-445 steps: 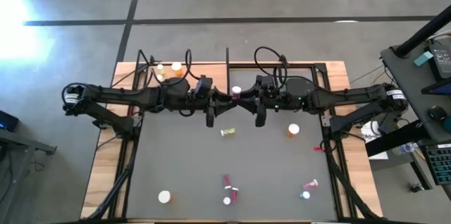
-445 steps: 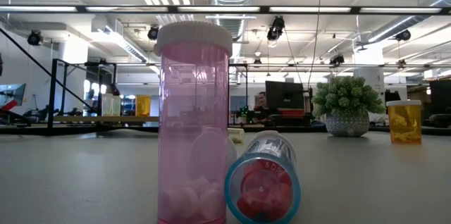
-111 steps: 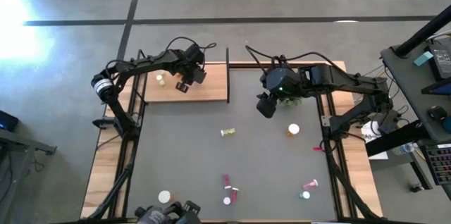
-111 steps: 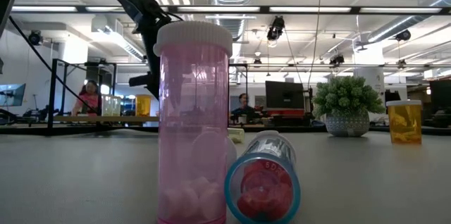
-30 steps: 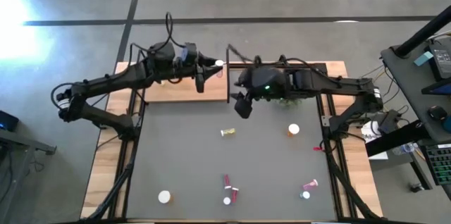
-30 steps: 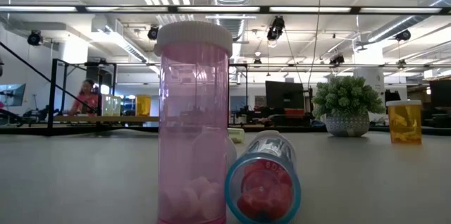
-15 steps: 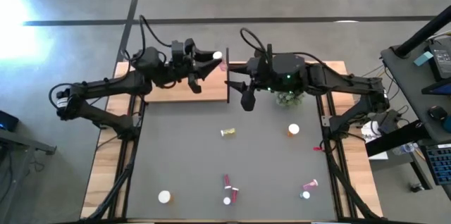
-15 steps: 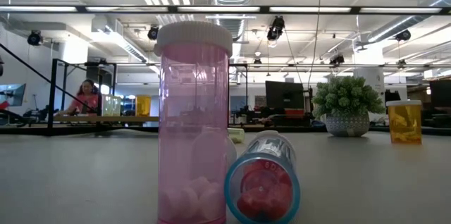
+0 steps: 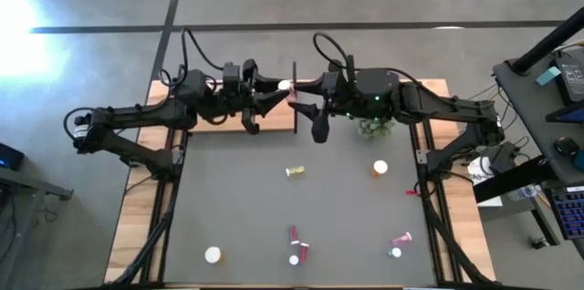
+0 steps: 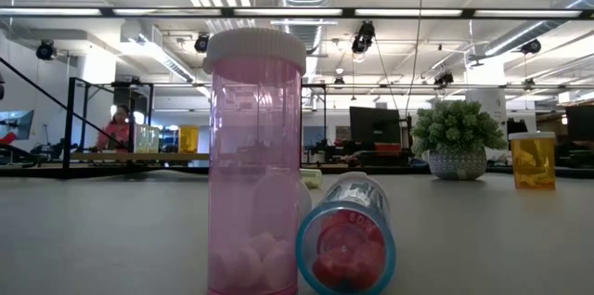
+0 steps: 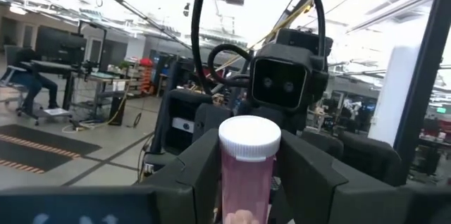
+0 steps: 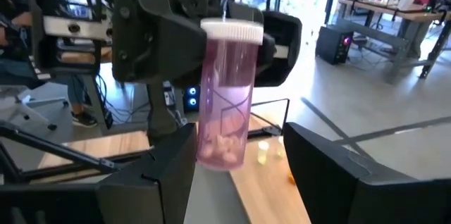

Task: Pick and place medicine bottles onto shelf by color
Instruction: Put the top left pink pill bottle on the shelf

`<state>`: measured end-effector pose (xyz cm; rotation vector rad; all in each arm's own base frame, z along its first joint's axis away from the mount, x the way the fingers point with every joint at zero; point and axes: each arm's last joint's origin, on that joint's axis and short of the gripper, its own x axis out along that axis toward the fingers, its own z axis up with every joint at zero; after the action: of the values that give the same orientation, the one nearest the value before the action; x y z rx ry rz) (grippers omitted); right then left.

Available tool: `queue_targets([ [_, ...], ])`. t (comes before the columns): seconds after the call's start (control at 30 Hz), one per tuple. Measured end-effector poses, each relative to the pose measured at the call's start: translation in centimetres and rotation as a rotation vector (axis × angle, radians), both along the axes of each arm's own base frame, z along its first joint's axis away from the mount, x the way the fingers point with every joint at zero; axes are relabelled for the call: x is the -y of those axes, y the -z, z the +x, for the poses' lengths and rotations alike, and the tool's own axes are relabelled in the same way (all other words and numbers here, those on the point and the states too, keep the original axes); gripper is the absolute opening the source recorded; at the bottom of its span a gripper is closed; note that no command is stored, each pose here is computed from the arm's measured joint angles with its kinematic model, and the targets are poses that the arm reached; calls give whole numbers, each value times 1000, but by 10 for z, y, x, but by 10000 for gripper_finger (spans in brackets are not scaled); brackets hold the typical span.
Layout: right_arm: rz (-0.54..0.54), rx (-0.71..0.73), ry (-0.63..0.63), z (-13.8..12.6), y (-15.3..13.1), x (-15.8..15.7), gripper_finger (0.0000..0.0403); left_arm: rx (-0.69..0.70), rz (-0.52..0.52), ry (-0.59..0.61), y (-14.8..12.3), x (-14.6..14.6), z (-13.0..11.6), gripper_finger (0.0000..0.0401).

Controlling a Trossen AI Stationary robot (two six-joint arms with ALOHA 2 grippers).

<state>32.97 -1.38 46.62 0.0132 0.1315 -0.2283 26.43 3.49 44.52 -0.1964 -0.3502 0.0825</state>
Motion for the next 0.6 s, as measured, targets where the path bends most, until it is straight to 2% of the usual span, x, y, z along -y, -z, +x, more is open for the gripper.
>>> queue_targets([
  [0.2,0,19,0,2,-1,0,206,-11,-1,4,4,0,6,118],
  [0.33,44,24,6,3,0,0,201,14,4,3,3,0,9,118],
  [0.6,66,25,9,3,1,0,149,6,3,3,7,-1,13,118],
])
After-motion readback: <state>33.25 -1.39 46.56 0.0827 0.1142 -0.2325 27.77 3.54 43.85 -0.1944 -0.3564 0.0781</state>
